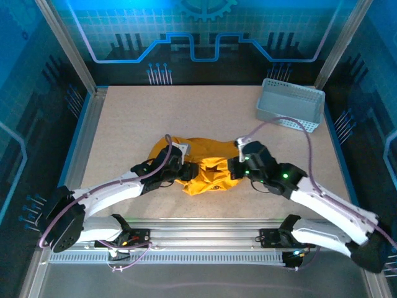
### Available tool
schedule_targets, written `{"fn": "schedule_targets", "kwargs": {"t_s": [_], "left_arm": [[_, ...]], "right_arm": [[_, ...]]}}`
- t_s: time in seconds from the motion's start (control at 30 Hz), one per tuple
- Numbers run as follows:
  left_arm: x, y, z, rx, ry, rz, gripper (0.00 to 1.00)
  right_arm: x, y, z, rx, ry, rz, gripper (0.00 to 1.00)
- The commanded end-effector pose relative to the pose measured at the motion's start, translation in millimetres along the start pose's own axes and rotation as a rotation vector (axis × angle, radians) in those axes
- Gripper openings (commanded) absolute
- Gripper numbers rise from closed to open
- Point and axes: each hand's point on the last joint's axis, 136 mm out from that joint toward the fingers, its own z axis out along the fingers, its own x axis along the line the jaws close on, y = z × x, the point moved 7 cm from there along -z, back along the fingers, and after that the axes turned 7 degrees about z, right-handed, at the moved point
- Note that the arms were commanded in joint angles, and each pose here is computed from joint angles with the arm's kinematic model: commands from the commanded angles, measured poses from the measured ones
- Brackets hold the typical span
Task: Fold the inside-out t-shirt
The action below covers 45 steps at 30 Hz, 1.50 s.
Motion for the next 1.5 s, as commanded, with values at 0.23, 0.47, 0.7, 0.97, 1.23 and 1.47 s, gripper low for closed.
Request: {"fn": "schedule_targets", "kwargs": {"t_s": [0.23,0.47,0.7,0.97,1.23,1.47], "left_arm": [[-24,12,-20,-0.043,0.212,0.195,0.66],[-61,3,-37,-0.098,0.149,0.33,0.72],[-76,-3,11,0.018,0.209,0.407,0.66],[-69,15,38,0.014,0.329,0.371,0.63],[-69,22,39,0.0,0.332,0.373,0.19],[-82,15,13,-0.022,0.133,0.399,0.04]], "right_arm": [[-24,-14,22,0.066,0.107,0.202,0.0],[-21,-4,29,0.064,0.076,0.168,0.0],[-7,4,17,0.046,0.12,0.147,0.0],[0,1,3,0.058,0.14,0.122,0.0],[-10,0,8,0.041,0.033,0.119,0.0],[-22,16,25,0.025,-0.109,0.109,0.0]]}}
